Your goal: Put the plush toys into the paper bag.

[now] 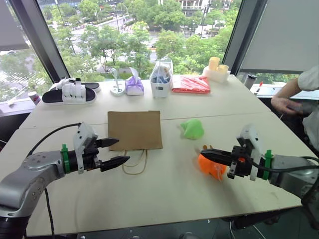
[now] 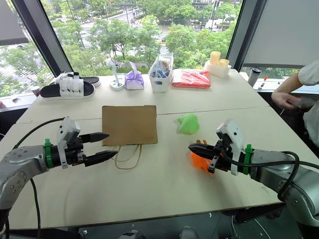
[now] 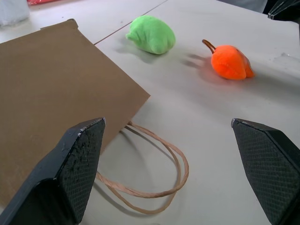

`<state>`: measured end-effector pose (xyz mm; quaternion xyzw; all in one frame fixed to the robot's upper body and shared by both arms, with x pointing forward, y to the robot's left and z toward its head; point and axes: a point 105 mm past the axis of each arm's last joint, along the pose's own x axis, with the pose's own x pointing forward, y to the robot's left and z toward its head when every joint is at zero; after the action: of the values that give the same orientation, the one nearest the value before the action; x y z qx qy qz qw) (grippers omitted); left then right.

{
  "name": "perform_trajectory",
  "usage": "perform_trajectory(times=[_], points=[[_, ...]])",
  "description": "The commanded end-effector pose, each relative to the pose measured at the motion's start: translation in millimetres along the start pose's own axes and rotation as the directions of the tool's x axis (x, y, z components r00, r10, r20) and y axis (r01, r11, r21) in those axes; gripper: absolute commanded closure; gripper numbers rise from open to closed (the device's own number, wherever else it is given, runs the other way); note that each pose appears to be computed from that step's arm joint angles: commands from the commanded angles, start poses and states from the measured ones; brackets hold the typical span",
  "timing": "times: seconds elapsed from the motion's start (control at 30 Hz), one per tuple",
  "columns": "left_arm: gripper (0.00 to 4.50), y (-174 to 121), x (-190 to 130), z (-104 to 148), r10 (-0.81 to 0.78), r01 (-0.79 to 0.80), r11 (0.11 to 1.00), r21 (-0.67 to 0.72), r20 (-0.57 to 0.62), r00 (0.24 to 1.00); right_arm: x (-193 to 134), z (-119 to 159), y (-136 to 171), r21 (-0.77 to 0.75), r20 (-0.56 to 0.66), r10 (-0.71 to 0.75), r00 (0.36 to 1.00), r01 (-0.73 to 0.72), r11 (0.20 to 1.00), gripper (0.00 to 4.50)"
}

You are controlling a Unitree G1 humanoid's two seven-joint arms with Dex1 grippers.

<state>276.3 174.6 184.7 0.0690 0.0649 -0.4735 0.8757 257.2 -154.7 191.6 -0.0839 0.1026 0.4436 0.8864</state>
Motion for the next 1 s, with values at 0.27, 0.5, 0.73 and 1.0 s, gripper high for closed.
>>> perform_trajectory(times=[0.27,0.5,0.73,1.0], points=[[0.08,-2.6,-1.8,12.2,-0.005,0.005,0.998,0.060,0.009,1.000,4.8,9.6,1.9,-0.052,0.040,0.015,0.999,-0.013,0.999,4.50],[0.08,-0.8,-0.6,13.5,-0.001,0.001,0.997,0.074,0.009,1.000,8.6,8.7,-1.1,-0.061,0.049,0.008,0.999,-0.005,0.998,4.50],[0.08,1.5,2.1,12.5,-0.028,0.029,0.995,0.101,-0.011,1.000,12.1,5.6,1.2,-0.064,0.054,0.007,0.999,-0.003,0.998,4.50],[0.08,12.4,1.0,2.1,-0.057,0.089,0.948,0.305,-0.112,0.992,12.3,2.0,7.1,-0.054,0.060,-0.008,0.998,0.011,0.998,4.50]])
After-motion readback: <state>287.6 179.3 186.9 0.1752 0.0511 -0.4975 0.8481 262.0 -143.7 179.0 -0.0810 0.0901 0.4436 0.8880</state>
